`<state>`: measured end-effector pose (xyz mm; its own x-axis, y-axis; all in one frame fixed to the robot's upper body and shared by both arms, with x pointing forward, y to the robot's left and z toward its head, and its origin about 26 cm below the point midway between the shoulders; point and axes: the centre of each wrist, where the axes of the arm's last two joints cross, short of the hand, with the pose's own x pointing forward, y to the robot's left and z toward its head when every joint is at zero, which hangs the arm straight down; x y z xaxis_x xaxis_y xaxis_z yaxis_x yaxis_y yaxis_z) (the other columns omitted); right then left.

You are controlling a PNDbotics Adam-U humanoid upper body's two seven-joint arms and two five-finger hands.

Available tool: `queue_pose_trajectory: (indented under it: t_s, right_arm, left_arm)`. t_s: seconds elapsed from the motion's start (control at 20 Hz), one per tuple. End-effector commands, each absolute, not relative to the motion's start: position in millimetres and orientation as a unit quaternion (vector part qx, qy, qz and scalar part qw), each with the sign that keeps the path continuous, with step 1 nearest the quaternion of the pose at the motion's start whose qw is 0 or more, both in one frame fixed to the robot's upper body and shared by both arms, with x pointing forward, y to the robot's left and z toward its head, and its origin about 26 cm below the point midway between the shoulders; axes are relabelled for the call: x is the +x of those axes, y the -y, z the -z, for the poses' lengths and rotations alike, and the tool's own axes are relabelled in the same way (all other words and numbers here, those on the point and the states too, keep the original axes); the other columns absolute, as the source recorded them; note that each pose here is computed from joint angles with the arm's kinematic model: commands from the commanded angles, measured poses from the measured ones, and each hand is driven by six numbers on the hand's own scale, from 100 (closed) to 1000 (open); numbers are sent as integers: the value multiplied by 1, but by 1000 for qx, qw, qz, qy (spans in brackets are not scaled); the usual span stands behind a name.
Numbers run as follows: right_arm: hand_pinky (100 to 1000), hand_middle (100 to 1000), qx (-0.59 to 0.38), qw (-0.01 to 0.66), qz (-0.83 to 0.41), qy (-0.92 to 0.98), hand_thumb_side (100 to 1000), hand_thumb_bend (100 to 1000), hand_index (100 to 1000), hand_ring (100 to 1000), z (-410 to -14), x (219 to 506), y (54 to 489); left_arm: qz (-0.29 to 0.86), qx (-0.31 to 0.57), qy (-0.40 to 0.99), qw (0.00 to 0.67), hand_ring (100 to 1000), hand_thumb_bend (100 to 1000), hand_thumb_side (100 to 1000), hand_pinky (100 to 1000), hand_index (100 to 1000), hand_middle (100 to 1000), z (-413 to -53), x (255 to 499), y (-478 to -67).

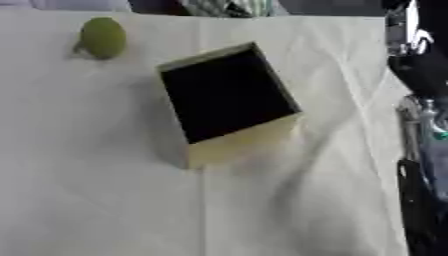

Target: Pick up objects on the table and place them in the box.

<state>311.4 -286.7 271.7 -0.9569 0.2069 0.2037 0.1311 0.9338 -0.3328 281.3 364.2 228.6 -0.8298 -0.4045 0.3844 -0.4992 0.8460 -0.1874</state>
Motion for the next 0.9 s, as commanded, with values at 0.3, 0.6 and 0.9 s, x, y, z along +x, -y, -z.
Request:
queue_pose_trajectory:
  t_s: [0.3,0.6,0.9]
  right_arm:
    - [874,645,-110,108,-149,977,511,100,762,893,-282,305,295]
    - [867,650,-123,103,-148,976,457,100,764,884,-285,304,298]
    - [864,649,-160,93,-159,970,439,100,763,880,-289,299,314]
  left_arm:
    - [-130,235,952,145,784,444,427,626,737,657,-243,279,-363]
    - [-126,242,952,139,782,450,419,629,740,659,-247,278,-365]
    - [-62,308,939,139,779,451,418,631,743,660,-254,279,-389]
